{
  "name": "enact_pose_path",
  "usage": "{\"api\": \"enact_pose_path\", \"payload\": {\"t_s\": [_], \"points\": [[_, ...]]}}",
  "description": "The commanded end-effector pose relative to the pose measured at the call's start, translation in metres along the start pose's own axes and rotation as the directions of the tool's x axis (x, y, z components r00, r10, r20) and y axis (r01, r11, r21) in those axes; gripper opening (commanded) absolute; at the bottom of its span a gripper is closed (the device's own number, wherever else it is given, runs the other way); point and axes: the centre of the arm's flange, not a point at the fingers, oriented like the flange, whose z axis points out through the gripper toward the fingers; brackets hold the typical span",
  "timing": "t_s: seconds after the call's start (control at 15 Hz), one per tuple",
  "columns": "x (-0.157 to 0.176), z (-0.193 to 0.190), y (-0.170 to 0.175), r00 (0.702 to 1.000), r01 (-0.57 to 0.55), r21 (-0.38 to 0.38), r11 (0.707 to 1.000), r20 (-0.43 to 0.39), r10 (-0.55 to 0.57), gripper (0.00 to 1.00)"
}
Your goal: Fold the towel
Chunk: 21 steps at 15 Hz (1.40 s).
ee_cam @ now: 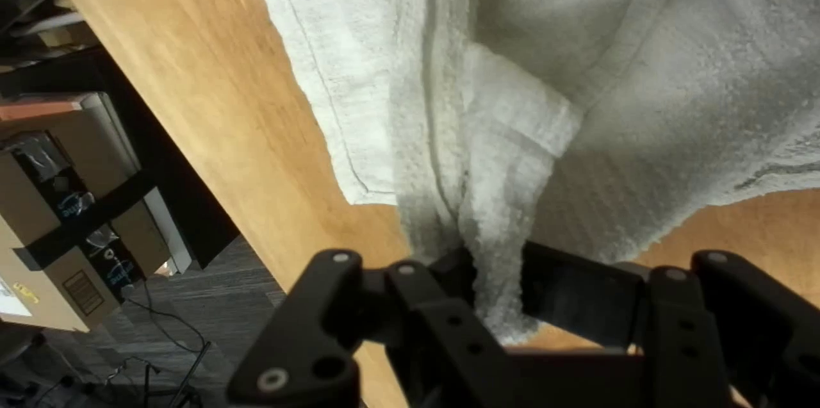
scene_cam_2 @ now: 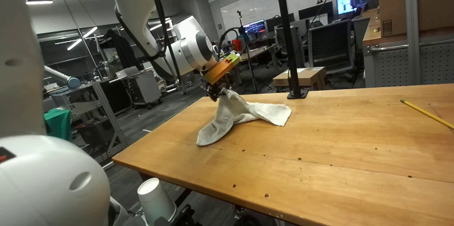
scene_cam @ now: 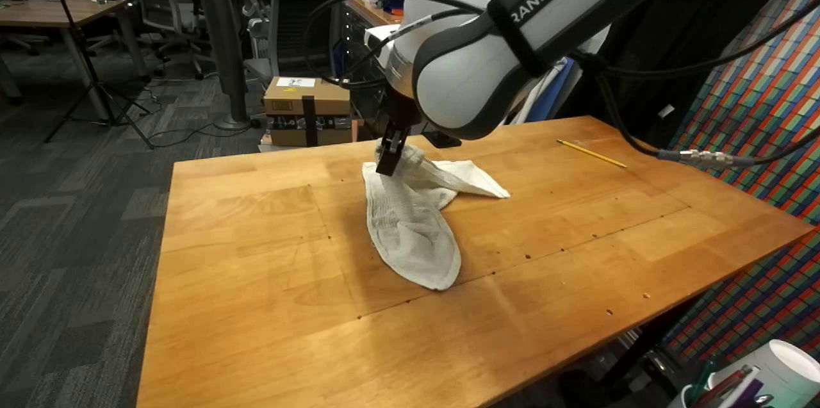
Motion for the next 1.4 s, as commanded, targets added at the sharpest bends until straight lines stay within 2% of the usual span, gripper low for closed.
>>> {"api": "enact_pose_path", "payload": {"t_s": [0.0,0.07,0.13,0.2,0.27,0.47,0.53,0.87,0.93,1.0,1.07,1.33], "points": [[0.014,0.022,0.012,1.000,0.011,-0.016,1.000,-0.010,-0.011,0.02],[0.012,0.028,0.011,1.000,0.012,-0.010,1.000,-0.003,-0.012,0.04],[0.008,0.033,0.010,1.000,0.009,-0.005,1.000,0.011,-0.009,0.24],[0.005,0.038,0.010,1.000,0.007,0.001,1.000,0.023,-0.007,0.30],[0.000,0.029,0.003,1.000,0.013,0.020,1.000,0.019,-0.014,0.05],[-0.004,0.039,0.004,0.999,0.011,0.028,1.000,0.030,-0.012,0.28],[-0.004,0.039,0.004,0.999,0.012,0.028,1.000,0.030,-0.012,0.30],[-0.003,0.038,0.005,1.000,0.011,0.026,1.000,0.028,-0.012,0.30],[-0.003,0.038,0.005,1.000,0.011,0.026,1.000,0.028,-0.012,0.55],[-0.005,0.036,0.004,1.000,0.010,0.027,1.000,0.029,-0.011,0.57],[-0.006,0.033,0.004,1.000,0.011,0.027,1.000,0.029,-0.011,0.63],[-0.009,0.022,0.002,1.000,0.000,0.027,1.000,0.024,-0.001,0.94]]}}
